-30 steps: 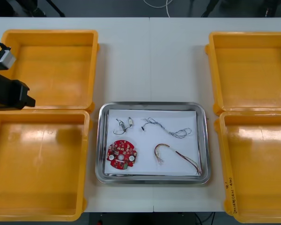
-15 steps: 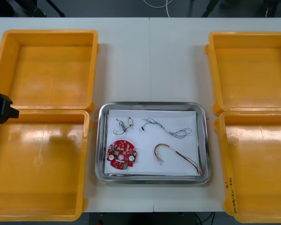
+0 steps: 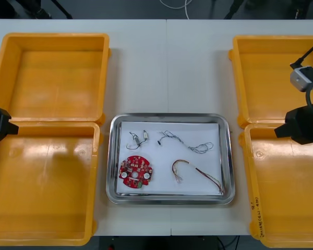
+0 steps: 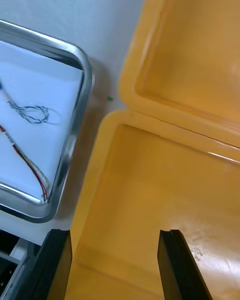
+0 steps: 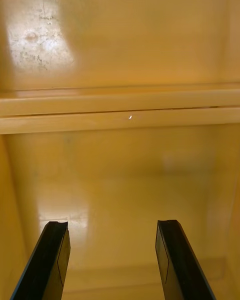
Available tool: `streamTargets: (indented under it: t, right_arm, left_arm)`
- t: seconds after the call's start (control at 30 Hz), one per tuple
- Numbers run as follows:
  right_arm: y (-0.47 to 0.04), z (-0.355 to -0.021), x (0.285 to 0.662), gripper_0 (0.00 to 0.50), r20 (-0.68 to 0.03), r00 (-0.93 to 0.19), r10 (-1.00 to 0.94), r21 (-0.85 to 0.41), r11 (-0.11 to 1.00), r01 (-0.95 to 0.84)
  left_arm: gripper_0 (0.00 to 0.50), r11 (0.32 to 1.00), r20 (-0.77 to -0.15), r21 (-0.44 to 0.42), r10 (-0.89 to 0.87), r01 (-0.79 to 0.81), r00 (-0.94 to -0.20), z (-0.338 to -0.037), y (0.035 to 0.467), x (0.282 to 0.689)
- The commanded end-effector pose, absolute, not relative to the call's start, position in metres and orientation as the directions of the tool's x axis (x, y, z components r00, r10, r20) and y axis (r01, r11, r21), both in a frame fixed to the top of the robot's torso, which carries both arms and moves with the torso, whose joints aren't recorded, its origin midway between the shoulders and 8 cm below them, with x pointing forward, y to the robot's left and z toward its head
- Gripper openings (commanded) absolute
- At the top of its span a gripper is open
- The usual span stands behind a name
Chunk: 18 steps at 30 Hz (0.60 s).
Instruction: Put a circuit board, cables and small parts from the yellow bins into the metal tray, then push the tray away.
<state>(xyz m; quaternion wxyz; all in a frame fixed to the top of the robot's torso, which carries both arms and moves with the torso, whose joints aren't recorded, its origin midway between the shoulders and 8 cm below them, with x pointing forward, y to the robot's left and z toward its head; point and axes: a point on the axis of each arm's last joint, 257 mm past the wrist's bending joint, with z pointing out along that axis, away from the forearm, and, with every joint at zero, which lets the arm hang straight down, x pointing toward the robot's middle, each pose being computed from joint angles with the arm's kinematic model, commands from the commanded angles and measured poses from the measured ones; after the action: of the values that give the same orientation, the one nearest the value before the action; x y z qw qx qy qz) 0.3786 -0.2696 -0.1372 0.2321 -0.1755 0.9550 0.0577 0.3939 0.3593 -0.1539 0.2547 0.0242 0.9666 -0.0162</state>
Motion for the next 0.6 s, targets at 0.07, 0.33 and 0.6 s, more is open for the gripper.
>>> streamTargets:
  t: [0.07, 0.33, 0.6]
  right_arm:
    - [-0.233, -0.127, 0.376, 0.5, -0.449, -0.761, -0.468, -0.065, 0.866, -0.495]
    - [-0.183, -0.142, 0.364, 0.5, -0.392, -0.661, -0.64, -0.119, 0.748, -0.653]
    - [-0.118, -0.154, 0.355, 0.5, -0.369, -0.499, -0.784, -0.188, 0.589, -0.786]
  left_arm:
    - [0.5, 0.99, -0.501, 0.086, 0.139, 0.111, -0.854, -0.143, 0.378, 0.389]
    - [0.5, 0.99, -0.501, 0.086, 0.139, 0.111, -0.854, -0.143, 0.378, 0.389]
    - [0.5, 0.99, -0.501, 0.086, 0.139, 0.111, -0.854, -0.143, 0.378, 0.389]
